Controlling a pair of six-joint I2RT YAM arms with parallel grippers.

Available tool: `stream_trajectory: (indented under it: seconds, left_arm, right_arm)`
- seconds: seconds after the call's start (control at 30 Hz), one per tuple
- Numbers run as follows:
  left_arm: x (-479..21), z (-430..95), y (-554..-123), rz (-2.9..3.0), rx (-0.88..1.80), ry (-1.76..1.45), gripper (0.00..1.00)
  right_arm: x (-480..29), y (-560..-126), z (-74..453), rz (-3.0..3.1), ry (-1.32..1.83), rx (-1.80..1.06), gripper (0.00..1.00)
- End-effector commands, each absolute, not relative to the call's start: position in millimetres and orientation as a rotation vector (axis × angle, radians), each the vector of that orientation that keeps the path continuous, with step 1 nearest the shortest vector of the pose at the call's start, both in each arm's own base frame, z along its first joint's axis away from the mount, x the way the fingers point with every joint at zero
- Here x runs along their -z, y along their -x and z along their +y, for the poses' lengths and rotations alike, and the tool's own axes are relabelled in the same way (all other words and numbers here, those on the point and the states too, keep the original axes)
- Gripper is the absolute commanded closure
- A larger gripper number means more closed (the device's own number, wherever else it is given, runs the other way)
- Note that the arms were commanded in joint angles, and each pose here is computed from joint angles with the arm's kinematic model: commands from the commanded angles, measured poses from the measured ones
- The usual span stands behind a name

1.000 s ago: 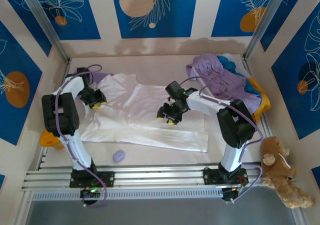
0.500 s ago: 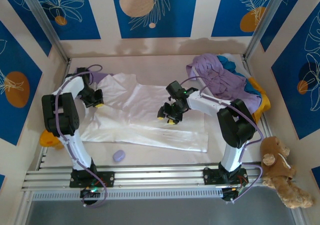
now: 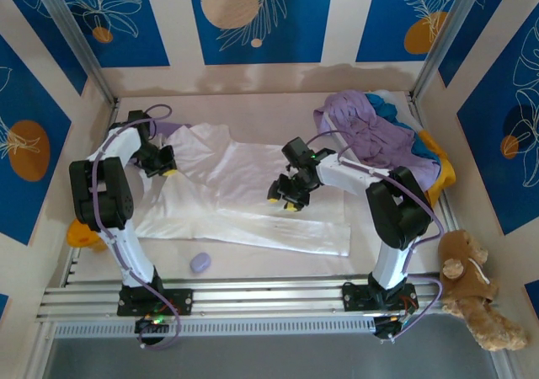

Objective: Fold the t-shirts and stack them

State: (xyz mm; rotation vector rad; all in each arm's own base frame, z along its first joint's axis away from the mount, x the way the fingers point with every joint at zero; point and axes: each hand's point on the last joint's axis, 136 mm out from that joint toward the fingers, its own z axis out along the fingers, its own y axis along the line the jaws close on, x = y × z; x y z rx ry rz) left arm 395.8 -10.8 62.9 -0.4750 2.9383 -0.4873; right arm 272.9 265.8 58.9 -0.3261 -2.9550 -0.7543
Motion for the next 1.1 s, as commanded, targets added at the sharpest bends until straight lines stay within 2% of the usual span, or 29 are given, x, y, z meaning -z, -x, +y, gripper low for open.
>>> stream_trajectory:
  seconds: [0.0,0.1,0.2,0.37,0.5,0.77,1.07]
  left_arm:
    - [-69.1,-12.2,-401.5,2.925,0.479,0.477,0.9]
    - [-85.5,-11.8,-409.3,2.871,0.483,0.475,0.73]
    - [-108.9,-8.8,-422.2,2.809,0.454,0.46,0.64]
    - [-141.6,-15.9,-456.8,2.714,0.453,0.379,0.63]
    - [-146.2,-34.4,-487.1,2.709,0.449,0.266,0.6]
    - [-130.4,-83.9,-543.2,2.675,0.272,-0.057,0.59]
    - [-101.6,-78.6,-590.5,2.67,0.097,-0.105,0.51]
  right_arm:
    - [-75.4,-269.4,258.9,-2.969,0.307,0.769,0.47]
    - [-83.9,-273.3,252.5,-3.006,0.295,0.744,0.47]
    - [-91.3,-277.9,244.4,-3.042,0.283,0.711,0.46]
    - [-99.5,-289.7,231.5,-3.1,0.261,0.643,0.46]
    - [-104.5,-299.7,224.5,-3.13,0.237,0.605,0.46]
    - [-106.0,-311.8,216.2,-3.126,0.23,0.618,0.46]
    - [-105.8,-310.4,205.5,-3.092,0.238,0.629,0.46]
